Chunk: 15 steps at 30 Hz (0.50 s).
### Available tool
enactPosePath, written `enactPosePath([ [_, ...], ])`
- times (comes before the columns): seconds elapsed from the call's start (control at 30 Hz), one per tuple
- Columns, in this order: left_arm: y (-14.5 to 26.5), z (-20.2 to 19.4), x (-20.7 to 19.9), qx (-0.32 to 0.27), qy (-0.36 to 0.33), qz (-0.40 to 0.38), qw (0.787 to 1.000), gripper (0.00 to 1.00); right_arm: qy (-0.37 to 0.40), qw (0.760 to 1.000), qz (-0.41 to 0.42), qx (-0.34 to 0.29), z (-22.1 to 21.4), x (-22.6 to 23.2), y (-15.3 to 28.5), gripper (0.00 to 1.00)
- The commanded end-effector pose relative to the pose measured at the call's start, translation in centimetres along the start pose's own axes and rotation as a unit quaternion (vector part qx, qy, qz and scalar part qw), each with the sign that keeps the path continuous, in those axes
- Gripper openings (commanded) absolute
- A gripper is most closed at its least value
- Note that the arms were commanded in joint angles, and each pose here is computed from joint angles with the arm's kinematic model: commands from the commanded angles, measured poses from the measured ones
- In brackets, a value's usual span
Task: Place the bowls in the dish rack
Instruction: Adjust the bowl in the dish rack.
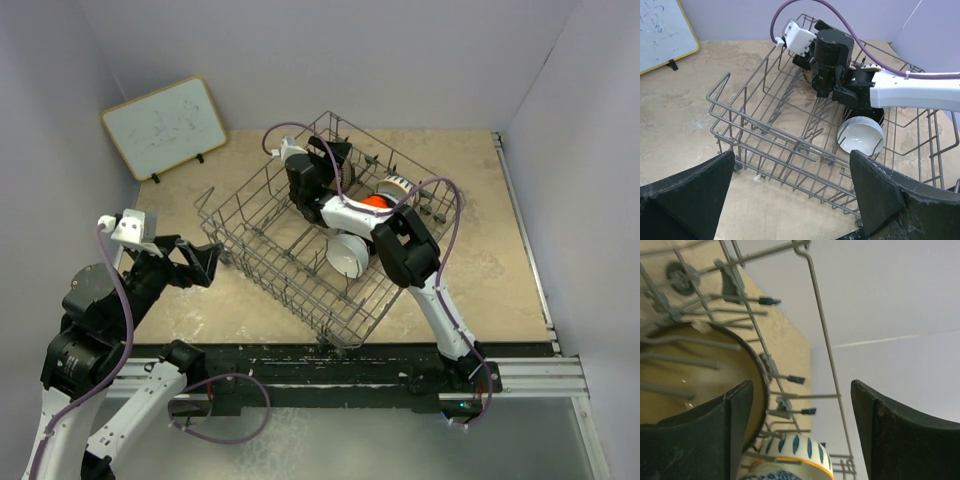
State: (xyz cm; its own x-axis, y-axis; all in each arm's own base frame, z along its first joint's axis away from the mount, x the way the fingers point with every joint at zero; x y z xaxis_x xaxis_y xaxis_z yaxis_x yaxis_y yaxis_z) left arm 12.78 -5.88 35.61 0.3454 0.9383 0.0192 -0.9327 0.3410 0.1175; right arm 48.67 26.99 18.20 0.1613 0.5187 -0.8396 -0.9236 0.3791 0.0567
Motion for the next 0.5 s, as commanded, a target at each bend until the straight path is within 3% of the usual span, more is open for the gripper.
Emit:
enactPosePath([
  [0.0,0.6,0.9,0.2,-0.02,0.004,0.008,1.0,0.99,-0.126,0.989,0.074,-0.015,4.3,-4.8,1.3,0.8],
  [0.1,0.6,0.8,0.2,-0.018,0.003,0.008,1.0,0.99,-0.166,0.97,0.177,-0.019,5.6,-5.0,2.5,0.8],
  [0.27,0.7,0.8,0.3,-0.02,0.003,0.009,1.0,0.99,-0.207,0.943,0.26,0.007,5.3,-5.8,4.4,0.79],
  [0.47,0.5,0.9,0.1,-0.017,-0.001,0.001,1.0,0.99,-0.308,0.878,0.358,0.082,3.6,-7.7,4.1,0.72],
])
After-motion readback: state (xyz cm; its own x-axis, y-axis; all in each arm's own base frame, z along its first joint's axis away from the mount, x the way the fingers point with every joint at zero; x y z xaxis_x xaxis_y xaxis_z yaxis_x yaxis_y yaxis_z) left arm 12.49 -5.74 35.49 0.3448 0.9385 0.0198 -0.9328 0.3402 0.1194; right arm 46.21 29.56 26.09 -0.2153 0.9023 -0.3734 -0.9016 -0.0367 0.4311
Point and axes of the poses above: each gripper's point midway between its finger pads, its own y axis back along the fingers, its own x axis along the line the jaws close on, z = x × y, the point moved 5 cm from there along y, back along the fingers, and after that the axes turned 15 degrees about -y, right-handed, at the moved point
